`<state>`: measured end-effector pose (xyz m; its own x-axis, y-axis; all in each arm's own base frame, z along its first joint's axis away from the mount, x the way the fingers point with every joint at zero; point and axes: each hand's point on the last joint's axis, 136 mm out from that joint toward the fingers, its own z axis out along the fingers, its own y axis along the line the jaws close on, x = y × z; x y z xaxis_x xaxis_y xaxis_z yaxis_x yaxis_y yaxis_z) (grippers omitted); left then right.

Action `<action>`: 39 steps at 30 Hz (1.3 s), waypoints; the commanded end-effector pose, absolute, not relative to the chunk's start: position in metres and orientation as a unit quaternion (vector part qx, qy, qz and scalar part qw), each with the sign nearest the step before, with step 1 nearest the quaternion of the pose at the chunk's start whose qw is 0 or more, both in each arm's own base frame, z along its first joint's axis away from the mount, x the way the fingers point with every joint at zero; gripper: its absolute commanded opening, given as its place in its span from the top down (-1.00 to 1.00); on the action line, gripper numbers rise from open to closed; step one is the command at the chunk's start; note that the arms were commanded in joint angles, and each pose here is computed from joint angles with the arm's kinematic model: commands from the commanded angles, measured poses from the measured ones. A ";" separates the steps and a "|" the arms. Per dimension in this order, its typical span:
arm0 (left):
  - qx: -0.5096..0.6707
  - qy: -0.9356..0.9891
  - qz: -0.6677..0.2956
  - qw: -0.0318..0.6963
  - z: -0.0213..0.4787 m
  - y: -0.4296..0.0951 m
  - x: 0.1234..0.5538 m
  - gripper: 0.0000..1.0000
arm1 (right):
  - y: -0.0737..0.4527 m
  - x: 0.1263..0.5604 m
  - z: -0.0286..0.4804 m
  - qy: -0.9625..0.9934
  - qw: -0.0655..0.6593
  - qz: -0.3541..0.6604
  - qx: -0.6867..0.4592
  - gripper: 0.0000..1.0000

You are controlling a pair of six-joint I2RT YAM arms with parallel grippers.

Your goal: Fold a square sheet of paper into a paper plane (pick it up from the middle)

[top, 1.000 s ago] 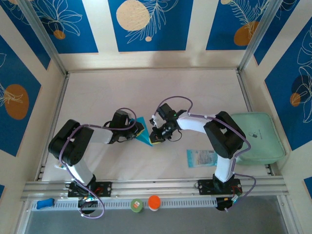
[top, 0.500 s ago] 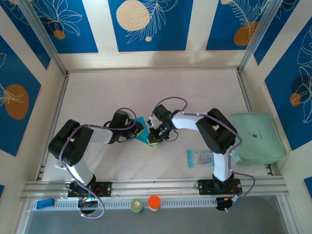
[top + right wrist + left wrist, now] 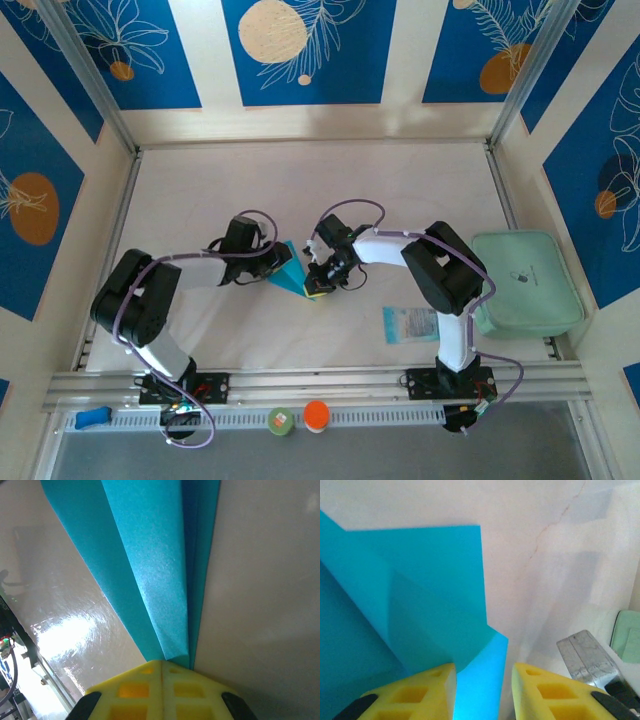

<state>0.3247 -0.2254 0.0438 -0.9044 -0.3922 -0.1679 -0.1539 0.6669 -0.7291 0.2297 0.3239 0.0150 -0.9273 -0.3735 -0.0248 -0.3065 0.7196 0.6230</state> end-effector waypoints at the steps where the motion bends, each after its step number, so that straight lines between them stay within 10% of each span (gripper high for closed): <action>1: -0.131 0.897 -0.386 0.171 0.050 -0.223 0.333 0.30 | 0.299 0.208 -0.011 -0.939 0.102 -0.281 0.170 0.97; 39: -0.141 0.917 -0.335 0.167 0.010 -0.175 0.368 0.30 | 0.267 0.183 -0.041 -0.950 0.149 -0.225 0.156 0.99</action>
<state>0.3505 -0.2093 0.0304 -0.9289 -0.3344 -0.1593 -0.1100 0.6597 -0.7434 0.2251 0.3225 0.0113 -0.9222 -0.3860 -0.0216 -0.3053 0.6929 0.6532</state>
